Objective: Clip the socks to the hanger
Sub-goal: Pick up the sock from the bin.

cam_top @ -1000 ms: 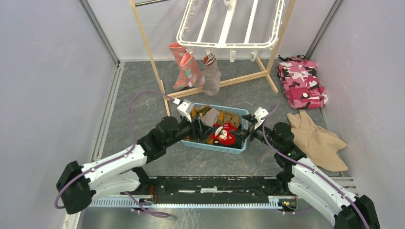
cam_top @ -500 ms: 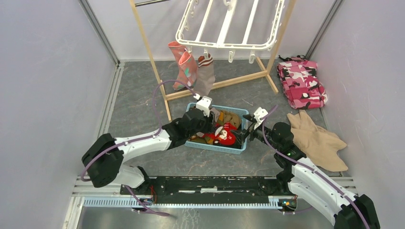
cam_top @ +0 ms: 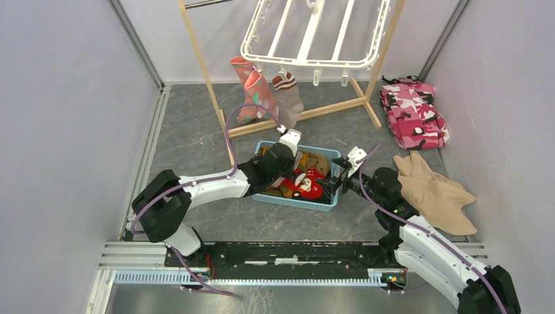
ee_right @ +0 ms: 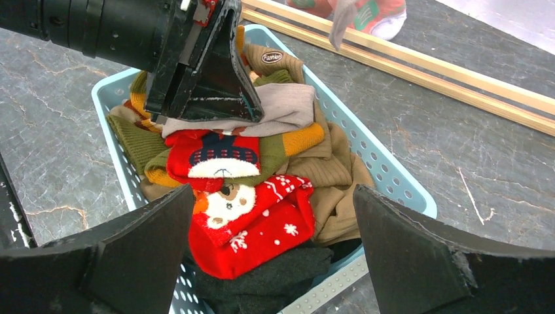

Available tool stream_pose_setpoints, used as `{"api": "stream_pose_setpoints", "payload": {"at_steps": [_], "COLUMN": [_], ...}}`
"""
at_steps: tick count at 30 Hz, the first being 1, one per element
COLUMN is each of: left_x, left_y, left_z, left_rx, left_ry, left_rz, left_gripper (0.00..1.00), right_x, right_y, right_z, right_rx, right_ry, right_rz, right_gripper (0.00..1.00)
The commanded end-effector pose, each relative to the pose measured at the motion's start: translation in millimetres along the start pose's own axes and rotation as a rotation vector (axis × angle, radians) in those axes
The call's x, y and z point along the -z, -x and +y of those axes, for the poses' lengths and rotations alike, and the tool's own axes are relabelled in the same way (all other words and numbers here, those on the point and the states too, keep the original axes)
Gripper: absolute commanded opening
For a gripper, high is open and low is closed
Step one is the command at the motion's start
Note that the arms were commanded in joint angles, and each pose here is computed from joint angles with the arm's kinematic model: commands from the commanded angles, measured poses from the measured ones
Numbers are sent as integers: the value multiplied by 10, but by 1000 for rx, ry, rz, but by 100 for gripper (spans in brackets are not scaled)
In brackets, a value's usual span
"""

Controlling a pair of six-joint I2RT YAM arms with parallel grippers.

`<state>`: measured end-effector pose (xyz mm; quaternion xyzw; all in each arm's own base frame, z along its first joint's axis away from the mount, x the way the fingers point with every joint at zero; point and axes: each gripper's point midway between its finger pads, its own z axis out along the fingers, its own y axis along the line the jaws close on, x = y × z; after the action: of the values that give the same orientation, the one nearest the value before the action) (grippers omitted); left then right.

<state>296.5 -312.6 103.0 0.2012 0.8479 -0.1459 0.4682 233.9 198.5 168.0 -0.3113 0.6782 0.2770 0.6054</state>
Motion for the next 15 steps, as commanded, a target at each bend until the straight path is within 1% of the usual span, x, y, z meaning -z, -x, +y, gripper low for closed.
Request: {"api": "stream_pose_setpoints", "payload": {"at_steps": [1, 2, 3, 4, 8, 15], "left_x": [39, 65, 100, 137, 348, 973], "left_y": [277, 304, 344, 375, 519, 937], "left_z": [-32, -42, -49, -56, -88, -256], "left_rx": [-42, -41, -43, -43, -44, -12], "left_ry": [-1, -10, -18, -27, -75, -258], "left_rz": [-58, -65, -75, -84, -117, -264], "left_gripper": [14, 8, 4, 2, 2, 2], "right_x": [-15, -17, -19, -24, -32, -14], "right_y": [76, 77, 77, 81, 111, 233], "right_z": [59, 60, 61, 63, 84, 173], "right_rx": [-6, -6, -6, -7, -7, 2], "right_ry": [28, 30, 31, 33, 46, 93], "right_rz": [-31, -33, -34, -35, -44, -90], "right_gripper": [98, 98, 98, 98, 98, 98]}}
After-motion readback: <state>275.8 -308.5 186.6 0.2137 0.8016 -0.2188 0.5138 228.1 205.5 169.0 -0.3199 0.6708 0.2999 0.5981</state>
